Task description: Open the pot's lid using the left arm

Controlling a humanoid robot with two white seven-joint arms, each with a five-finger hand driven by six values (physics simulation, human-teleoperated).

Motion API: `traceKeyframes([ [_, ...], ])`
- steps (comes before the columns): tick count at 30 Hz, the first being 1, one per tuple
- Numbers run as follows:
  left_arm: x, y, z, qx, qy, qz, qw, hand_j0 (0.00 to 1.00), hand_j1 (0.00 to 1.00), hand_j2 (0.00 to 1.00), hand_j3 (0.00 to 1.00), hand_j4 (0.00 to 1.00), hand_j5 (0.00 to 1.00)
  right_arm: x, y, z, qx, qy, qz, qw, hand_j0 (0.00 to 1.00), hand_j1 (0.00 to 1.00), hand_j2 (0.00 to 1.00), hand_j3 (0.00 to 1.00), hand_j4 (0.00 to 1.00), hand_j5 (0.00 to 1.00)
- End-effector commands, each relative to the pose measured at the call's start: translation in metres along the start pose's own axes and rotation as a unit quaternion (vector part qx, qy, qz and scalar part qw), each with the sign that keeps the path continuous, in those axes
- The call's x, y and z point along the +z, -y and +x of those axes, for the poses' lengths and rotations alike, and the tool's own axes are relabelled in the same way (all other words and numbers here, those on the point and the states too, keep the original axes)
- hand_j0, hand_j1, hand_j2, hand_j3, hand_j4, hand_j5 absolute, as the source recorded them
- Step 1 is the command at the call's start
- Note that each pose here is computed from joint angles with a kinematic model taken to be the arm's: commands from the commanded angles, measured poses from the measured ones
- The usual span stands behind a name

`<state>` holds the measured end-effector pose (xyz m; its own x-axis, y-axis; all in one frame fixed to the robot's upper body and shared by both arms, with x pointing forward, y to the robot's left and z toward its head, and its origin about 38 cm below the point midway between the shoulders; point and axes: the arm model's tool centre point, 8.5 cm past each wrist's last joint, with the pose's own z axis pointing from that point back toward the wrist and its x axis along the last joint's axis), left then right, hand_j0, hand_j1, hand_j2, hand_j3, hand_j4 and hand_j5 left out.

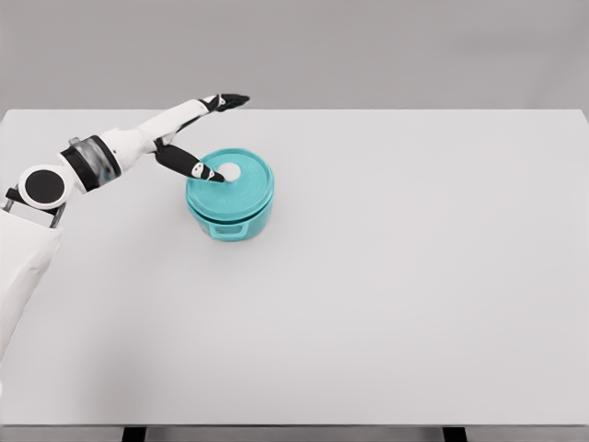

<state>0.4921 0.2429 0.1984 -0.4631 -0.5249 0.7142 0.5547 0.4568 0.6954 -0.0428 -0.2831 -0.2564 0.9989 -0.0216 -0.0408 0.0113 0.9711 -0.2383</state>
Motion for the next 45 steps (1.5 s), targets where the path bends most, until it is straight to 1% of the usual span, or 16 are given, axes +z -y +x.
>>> traceKeyframes([
  [1, 0.001, -0.001, -0.002, 0.031, -0.004, 0.005, 0.9995, 1.00, 1.00, 1.00, 1.00, 1.00, 1.00, 0.000, 0.000, 0.000, 0.000, 0.000, 0.000, 1.0000, 1.00, 1.00, 1.00, 1.00, 1.00, 1.00],
  [3, -0.001, 0.001, -0.003, 0.042, -0.009, 0.005, 0.9991, 1.00, 1.00, 1.00, 1.00, 1.00, 1.00, 0.000, 0.000, 0.000, 0.000, 0.000, 0.000, 1.0000, 1.00, 1.00, 1.00, 1.00, 1.00, 1.00],
  [5, -0.001, 0.002, -0.003, 0.056, -0.004, 0.006, 0.9984, 1.00, 1.00, 1.00, 1.00, 1.00, 1.00, 0.000, 0.000, 0.000, 0.000, 0.000, 0.000, 1.0000, 1.00, 1.00, 1.00, 1.00, 1.00, 1.00],
  [7, 0.000, 0.007, -0.006, 0.060, -0.008, 0.003, 0.9982, 1.00, 1.00, 1.00, 1.00, 1.00, 1.00, 0.000, 0.000, 0.000, 0.000, 0.000, 0.000, 1.0000, 1.00, 1.00, 1.00, 1.00, 1.00, 1.00],
  [10, 0.001, 0.009, -0.008, 0.061, -0.011, 0.002, 0.9981, 1.00, 1.00, 1.00, 1.00, 1.00, 1.00, 0.000, 0.000, 0.000, 0.000, 0.000, 0.000, 1.0000, 1.00, 1.00, 1.00, 1.00, 1.00, 1.00],
  [11, 0.004, 0.014, -0.012, 0.063, -0.016, -0.001, 0.9979, 1.00, 1.00, 1.00, 1.00, 1.00, 1.00, 0.000, 0.000, 0.000, 0.000, 0.000, 0.000, 1.0000, 1.00, 1.00, 1.00, 1.00, 1.00, 1.00],
  [13, 0.005, 0.017, -0.015, 0.066, -0.019, -0.003, 0.9976, 1.00, 1.00, 1.00, 1.00, 1.00, 1.00, 0.000, 0.000, 0.000, 0.000, 0.000, 0.000, 1.0000, 1.00, 1.00, 1.00, 1.00, 1.00, 1.00],
  [17, 0.002, 0.020, -0.014, 0.067, -0.018, -0.007, 0.9975, 1.00, 1.00, 1.00, 1.00, 1.00, 1.00, 0.000, 0.000, 0.000, 0.000, 0.000, 0.000, 1.0000, 1.00, 1.00, 1.00, 1.00, 1.00, 1.00],
  [20, 0.003, 0.025, -0.018, 0.080, -0.028, -0.010, 0.9963, 1.00, 1.00, 1.00, 1.00, 1.00, 1.00, 0.000, 0.000, 0.000, 0.000, 0.000, 0.000, 1.0000, 1.00, 1.00, 1.00, 1.00, 1.00, 1.00],
  [26, 0.004, 0.025, -0.018, 0.081, -0.029, -0.009, 0.9963, 1.00, 1.00, 1.00, 1.00, 1.00, 1.00, 0.000, 0.000, 0.000, 0.000, 0.000, 0.000, 1.0000, 1.00, 1.00, 1.00, 1.00, 1.00, 1.00],
  [37, 0.002, 0.021, -0.014, 0.079, -0.023, -0.007, 0.9966, 1.00, 1.00, 1.00, 1.00, 1.00, 1.00, 0.000, 0.000, 0.000, 0.000, 0.000, 0.000, 1.0000, 1.00, 1.00, 1.00, 1.00, 1.00, 1.00],
  [39, 0.003, 0.020, -0.015, 0.102, -0.027, -0.004, 0.9944, 1.00, 1.00, 1.00, 1.00, 1.00, 1.00, 0.000, 0.000, 0.000, 0.000, 0.000, 0.000, 1.0000, 1.00, 1.00, 1.00, 1.00, 1.00, 1.00],
  [41, 0.003, 0.019, -0.015, 0.105, -0.026, -0.003, 0.9942, 1.00, 1.00, 1.00, 1.00, 1.00, 1.00, 0.000, 0.000, 0.000, 0.000, 0.000, 0.000, 1.0000, 1.00, 1.00, 1.00, 1.00, 1.00, 1.00],
  [42, 0.003, 0.019, -0.017, 0.114, -0.037, -0.004, 0.9928, 1.00, 1.00, 1.00, 1.00, 1.00, 1.00, 0.000, 0.000, 0.000, 0.000, 0.000, 0.000, 1.0000, 1.00, 1.00, 1.00, 1.00, 1.00, 1.00],
  [45, 0.004, 0.019, -0.018, 0.116, -0.040, -0.004, 0.9925, 1.00, 1.00, 1.00, 1.00, 1.00, 1.00, 0.000, 0.000, 0.000, 0.000, 0.001, 0.000, 1.0000, 1.00, 1.00, 1.00, 1.00, 1.00, 1.00],
])
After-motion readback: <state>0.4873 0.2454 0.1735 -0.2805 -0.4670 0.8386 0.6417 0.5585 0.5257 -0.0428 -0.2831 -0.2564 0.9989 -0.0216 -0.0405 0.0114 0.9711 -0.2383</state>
